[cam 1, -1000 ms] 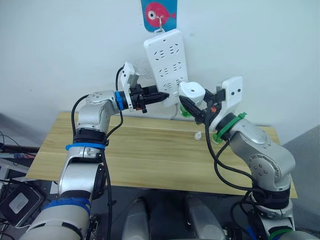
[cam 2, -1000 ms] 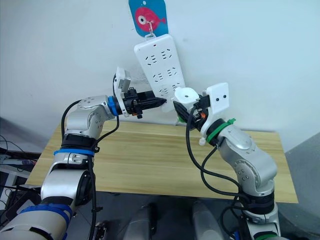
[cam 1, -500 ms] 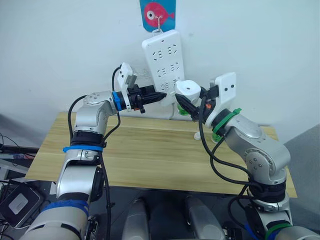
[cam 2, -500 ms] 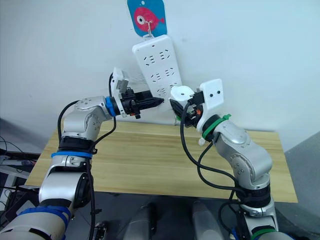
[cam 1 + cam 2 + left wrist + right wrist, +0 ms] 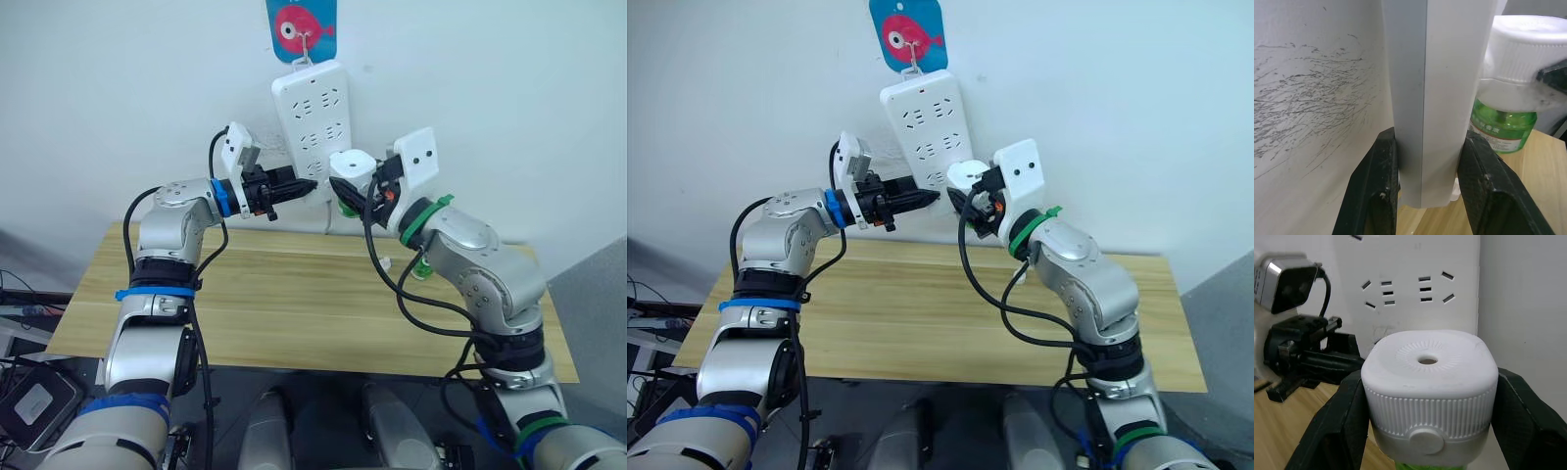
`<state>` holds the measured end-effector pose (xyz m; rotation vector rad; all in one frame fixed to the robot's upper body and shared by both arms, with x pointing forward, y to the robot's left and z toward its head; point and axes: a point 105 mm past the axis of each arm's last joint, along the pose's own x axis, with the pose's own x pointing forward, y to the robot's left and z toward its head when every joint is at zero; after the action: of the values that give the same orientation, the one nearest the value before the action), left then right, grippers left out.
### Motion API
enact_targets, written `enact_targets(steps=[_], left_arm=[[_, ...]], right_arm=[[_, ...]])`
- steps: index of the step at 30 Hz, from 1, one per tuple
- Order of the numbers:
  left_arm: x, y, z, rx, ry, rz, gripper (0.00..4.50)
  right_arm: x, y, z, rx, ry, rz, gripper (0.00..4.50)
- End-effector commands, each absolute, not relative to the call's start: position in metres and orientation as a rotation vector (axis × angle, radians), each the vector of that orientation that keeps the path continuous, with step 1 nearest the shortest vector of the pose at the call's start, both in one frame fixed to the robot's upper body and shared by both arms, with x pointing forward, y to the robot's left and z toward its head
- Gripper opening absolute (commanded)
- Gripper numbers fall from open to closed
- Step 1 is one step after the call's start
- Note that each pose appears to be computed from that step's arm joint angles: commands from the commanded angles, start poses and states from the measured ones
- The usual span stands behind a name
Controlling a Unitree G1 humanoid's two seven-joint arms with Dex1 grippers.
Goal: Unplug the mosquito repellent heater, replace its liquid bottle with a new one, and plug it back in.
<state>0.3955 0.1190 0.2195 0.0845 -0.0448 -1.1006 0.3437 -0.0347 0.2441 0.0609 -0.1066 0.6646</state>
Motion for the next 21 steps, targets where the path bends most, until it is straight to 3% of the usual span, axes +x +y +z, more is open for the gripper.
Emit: enact_targets(steps=[1,8,21], left_arm=[[0.381,0.097,0.228,0.101,-0.094,-1.226,1.31],[0.379,0.094,0.228,0.103,-0.099,-1.231,1.31],[0.378,0.095,0.227,0.111,-0.102,-1.225,1.31]], right_arm=[[0.347,-0.031,0.256,0.096,-0.137,0.655,3.0],[0.353,-0.027,0.238,-0.135,-0.149,0.624,3.0],[0.36,-0.034,0.244,-0.296,-0.214,0.577,3.0]])
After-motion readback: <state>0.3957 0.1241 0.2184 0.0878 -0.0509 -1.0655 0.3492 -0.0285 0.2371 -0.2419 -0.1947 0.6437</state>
